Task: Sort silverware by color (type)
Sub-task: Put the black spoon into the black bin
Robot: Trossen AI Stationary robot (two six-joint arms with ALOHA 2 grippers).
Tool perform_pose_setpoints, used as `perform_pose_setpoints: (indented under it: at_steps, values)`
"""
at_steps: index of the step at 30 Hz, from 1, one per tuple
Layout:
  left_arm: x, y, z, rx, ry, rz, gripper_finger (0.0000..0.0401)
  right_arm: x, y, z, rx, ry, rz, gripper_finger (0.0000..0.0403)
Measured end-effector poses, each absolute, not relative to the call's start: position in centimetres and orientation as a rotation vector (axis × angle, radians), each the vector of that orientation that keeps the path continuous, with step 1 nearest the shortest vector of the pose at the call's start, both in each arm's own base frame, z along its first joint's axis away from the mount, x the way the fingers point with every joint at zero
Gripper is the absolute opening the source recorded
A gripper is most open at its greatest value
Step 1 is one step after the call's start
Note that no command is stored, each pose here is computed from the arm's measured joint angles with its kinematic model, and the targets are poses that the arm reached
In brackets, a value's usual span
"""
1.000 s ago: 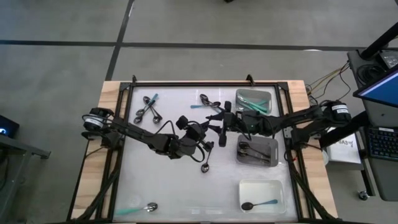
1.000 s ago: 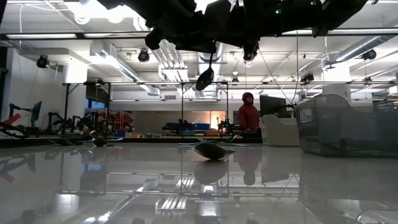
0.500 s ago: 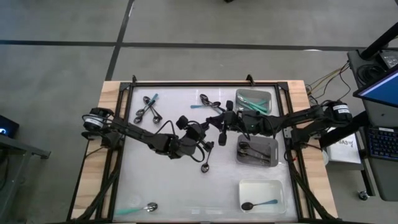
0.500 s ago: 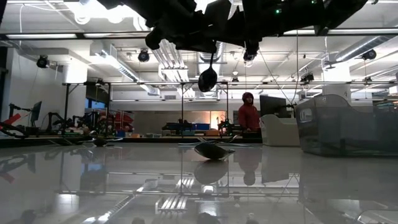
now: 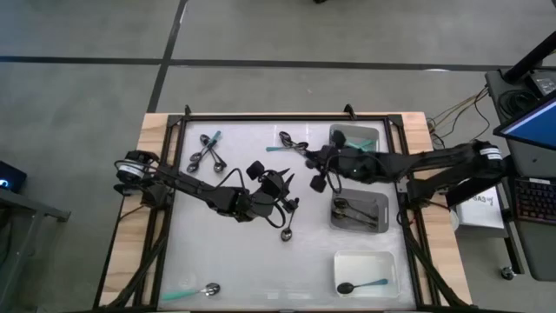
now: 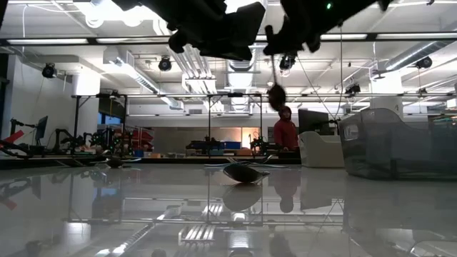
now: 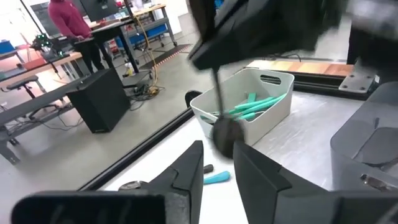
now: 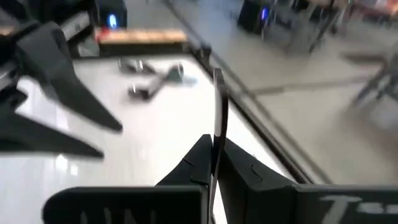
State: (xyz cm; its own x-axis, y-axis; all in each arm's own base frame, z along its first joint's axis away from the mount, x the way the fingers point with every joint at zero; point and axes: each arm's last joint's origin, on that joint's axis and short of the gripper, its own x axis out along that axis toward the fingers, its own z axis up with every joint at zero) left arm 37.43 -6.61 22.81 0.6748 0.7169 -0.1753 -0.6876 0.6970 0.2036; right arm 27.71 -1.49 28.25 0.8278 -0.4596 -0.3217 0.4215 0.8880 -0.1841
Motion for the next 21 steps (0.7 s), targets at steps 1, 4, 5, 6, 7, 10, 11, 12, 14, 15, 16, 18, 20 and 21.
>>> perform_pose_setpoints:
  at_steps: [1, 4, 5, 6, 7, 10, 11, 12, 14, 15, 16, 18, 20, 21]
  values:
    - [37.4, -6.6, 22.8, 0.131, 0.254, 0.792, 0.0075, 27.3, -1.4, 29.0, -0.099, 0.414, -0.469, 0.0009]
    - [37.4, -6.6, 22.8, 0.140, 0.265, 0.796, 0.0079, 26.0, -1.3, 30.5, -0.050, 0.583, -0.487, 0.0009]
    - [37.3, -6.6, 22.7, 0.145, 0.271, 0.798, 0.0079, 25.6, -1.2, 30.8, -0.032, 0.637, -0.497, 0.0009]
    - [37.3, -6.6, 22.7, 0.151, 0.278, 0.799, 0.0079, 25.3, -1.0, 31.0, -0.011, 0.687, -0.506, 0.0009]
    - [37.3, -6.6, 22.6, 0.154, 0.281, 0.800, 0.0079, 25.0, -0.8, 31.1, 0.008, 0.729, -0.514, 0.0009]
    - [37.2, -6.5, 22.6, 0.162, 0.288, 0.811, 0.0079, 24.2, 0.2, 31.0, 0.054, 0.864, -0.524, 0.0008]
    - [37.2, -6.5, 22.6, 0.167, 0.289, 0.825, 0.0080, 23.9, 0.7, 30.9, 0.073, 0.913, -0.525, 0.0008]
    - [37.1, -6.5, 22.6, 0.173, 0.290, 0.844, 0.0080, 23.7, 1.0, 30.7, 0.088, 0.960, -0.523, 0.0008]
    - [37.0, -6.4, 22.6, 0.184, 0.291, 0.873, 0.0080, 23.4, 1.9, 30.3, 0.128, 1.029, -0.524, 0.0008]
    - [37.0, -6.4, 22.6, 0.190, 0.296, 0.878, 0.0080, 23.3, 2.4, 30.2, 0.142, 1.052, -0.527, 0.0008]
    - [36.9, -6.4, 22.6, 0.194, 0.300, 0.880, 0.0080, 23.2, 2.8, 29.9, 0.148, 1.075, -0.533, 0.0008]
    - [36.8, -6.3, 22.7, 0.201, 0.307, 0.882, 0.0080, 23.0, 3.6, 29.2, 0.157, 1.111, -0.541, 0.0008]
    - [36.6, -6.3, 22.9, 0.205, 0.312, 0.884, 0.0080, 23.0, 4.3, 28.3, 0.172, 1.161, -0.538, 0.0008]
    - [36.5, -6.3, 23.0, 0.206, 0.313, 0.886, 0.0080, 23.0, 4.6, 27.8, 0.185, 1.183, -0.532, 0.0008]
